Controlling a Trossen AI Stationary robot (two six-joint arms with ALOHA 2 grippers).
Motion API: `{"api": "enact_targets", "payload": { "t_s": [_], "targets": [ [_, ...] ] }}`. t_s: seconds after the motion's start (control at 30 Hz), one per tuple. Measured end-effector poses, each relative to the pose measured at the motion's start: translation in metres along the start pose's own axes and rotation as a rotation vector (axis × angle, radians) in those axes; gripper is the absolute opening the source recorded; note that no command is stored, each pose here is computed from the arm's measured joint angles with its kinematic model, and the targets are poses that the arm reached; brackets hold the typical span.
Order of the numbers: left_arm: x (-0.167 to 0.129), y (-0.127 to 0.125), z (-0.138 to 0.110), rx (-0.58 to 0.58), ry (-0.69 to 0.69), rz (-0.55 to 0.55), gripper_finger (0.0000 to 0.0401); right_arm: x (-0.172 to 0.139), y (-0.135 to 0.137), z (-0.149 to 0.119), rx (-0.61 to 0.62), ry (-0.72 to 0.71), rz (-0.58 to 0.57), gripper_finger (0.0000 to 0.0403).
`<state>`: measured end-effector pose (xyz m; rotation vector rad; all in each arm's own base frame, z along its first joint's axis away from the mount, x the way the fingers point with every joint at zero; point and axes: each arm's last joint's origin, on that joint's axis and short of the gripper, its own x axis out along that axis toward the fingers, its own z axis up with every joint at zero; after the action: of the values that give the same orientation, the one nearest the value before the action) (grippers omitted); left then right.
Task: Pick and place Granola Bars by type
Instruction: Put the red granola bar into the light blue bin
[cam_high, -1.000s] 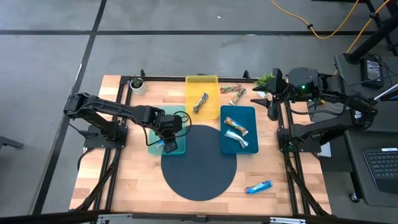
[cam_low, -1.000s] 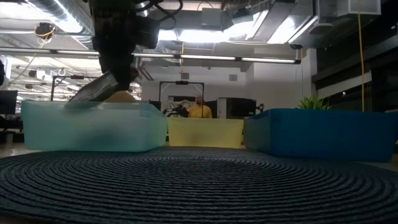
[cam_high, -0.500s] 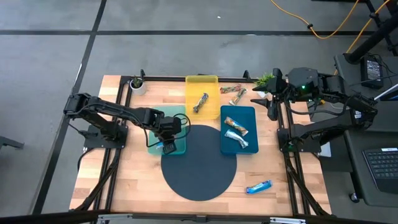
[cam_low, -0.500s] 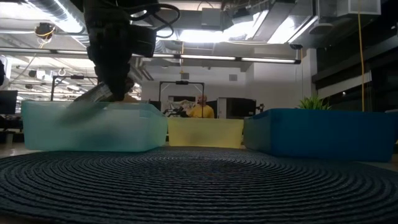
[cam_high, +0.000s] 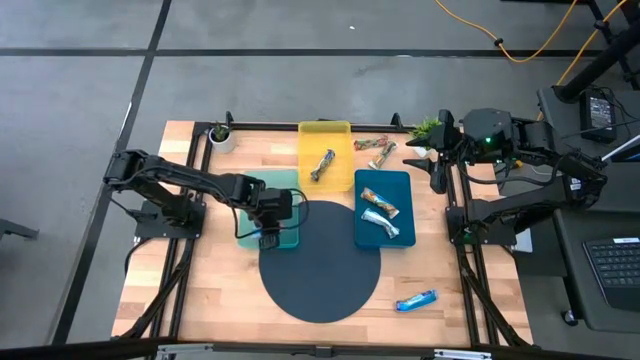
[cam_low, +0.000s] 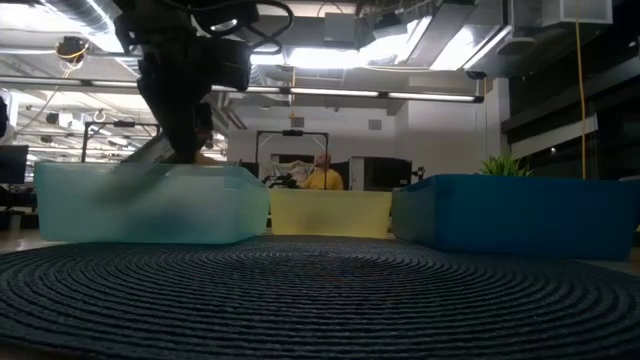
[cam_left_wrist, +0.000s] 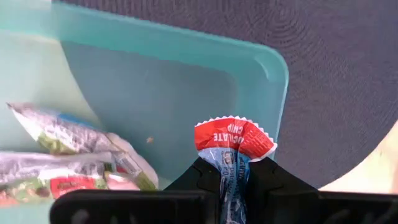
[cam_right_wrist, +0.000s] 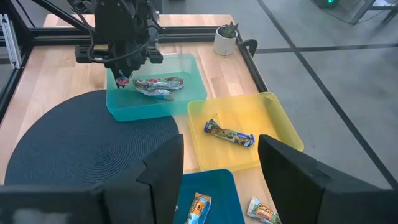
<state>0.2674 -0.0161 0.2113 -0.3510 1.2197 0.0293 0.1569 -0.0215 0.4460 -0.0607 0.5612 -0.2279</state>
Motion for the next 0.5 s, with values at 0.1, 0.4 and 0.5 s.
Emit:
{"api": "enact_targets", "payload": {
  "t_s": [0.1,0.4,0.5],
  "targets": [
    [0.0043,0.0009,0.0010,0.017,0.007,0.012,0.0023,0.0000,0.0000,0.0000,-0.001,0.000,0.000,0.0208],
    [0.0103,0.0009,0.0049,0.028,-0.011,0.018,0.0056,0.0001,0.0000,-0.0001,0.002,0.001,-0.001,0.0208],
    [0.0103,0.0012,0.0053,0.029,-0.018,0.031,0.0068,0.0001,0.0000,-0.0001,0.002,0.001,-0.001,0.0208]
  ]
}}
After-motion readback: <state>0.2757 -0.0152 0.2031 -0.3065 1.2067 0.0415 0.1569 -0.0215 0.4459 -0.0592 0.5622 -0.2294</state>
